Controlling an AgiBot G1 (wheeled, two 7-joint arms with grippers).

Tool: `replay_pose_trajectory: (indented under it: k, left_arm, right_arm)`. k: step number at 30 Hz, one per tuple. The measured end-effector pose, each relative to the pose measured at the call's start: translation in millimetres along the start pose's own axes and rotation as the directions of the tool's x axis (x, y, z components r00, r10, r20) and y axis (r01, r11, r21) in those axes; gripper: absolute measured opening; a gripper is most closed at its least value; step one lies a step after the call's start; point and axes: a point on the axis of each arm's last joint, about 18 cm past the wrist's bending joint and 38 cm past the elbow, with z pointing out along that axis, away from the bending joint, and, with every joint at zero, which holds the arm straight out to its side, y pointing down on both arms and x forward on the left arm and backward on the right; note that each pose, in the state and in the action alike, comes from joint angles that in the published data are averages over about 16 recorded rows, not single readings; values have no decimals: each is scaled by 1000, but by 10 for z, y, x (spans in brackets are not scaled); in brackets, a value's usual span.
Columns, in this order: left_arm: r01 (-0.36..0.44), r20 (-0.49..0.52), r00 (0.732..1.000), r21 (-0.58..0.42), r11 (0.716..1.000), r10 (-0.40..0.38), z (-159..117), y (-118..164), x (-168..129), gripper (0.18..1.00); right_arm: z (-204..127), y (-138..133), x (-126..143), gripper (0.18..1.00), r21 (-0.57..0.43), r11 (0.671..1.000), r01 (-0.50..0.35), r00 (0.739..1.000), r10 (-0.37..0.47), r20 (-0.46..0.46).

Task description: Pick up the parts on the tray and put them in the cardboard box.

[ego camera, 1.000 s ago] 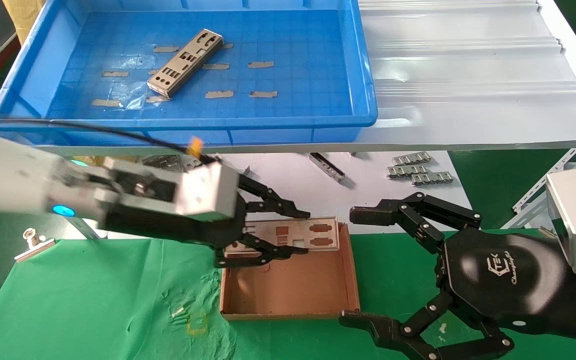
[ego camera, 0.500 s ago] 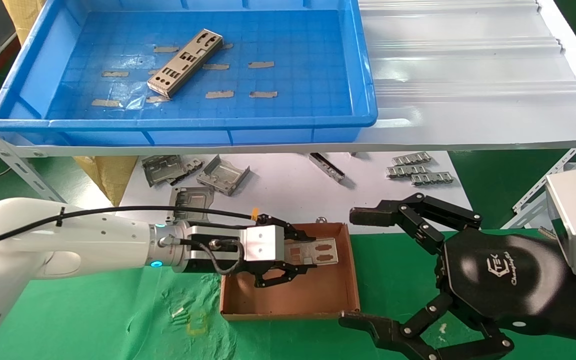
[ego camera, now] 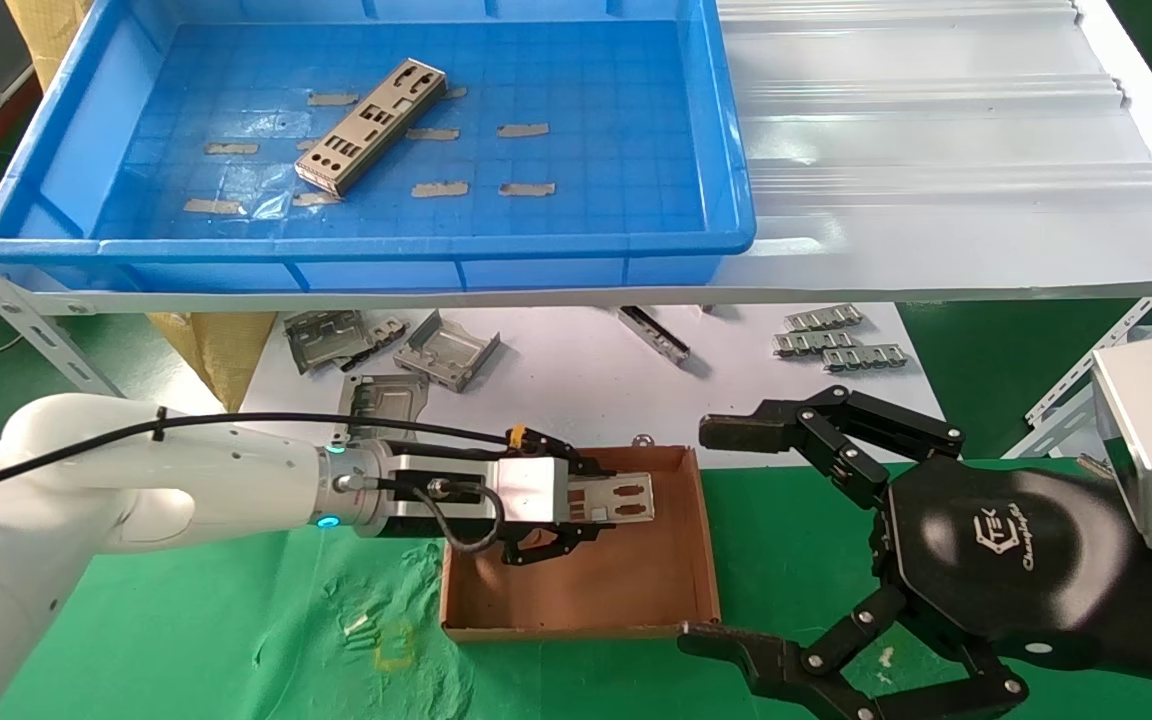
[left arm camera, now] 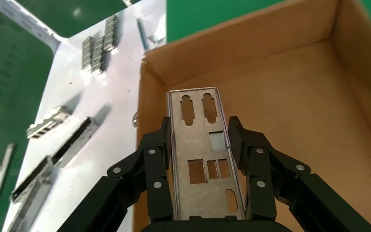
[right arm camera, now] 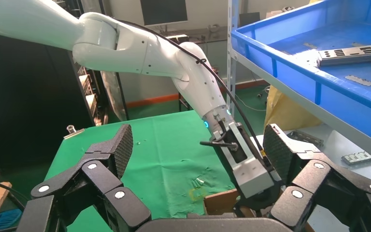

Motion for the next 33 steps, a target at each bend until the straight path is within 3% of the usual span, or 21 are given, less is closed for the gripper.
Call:
replay_pose_trajectory:
  k: [12, 19, 26, 33]
  left_arm:
    - [7, -17, 1000, 39, 999, -6, -2, -42, 18, 557]
    - [117, -70, 992, 125, 985, -108, -158, -118, 93, 679]
    - [252, -132, 965, 219, 943, -227, -355, -214, 157, 813]
    - [303, -161, 950, 257, 918, -268, -445, -260, 183, 919]
  right_arm:
    - [0, 0, 0, 1000, 0, 1000, 0, 1000, 0, 0]
    - [0, 0, 0, 1000, 0, 1000, 0, 1000, 0, 0]
    - [0, 0, 0, 1000, 0, 1000, 0, 1000, 0, 0]
    - [0, 1, 0, 1000, 0, 1000, 0, 1000, 0, 0]
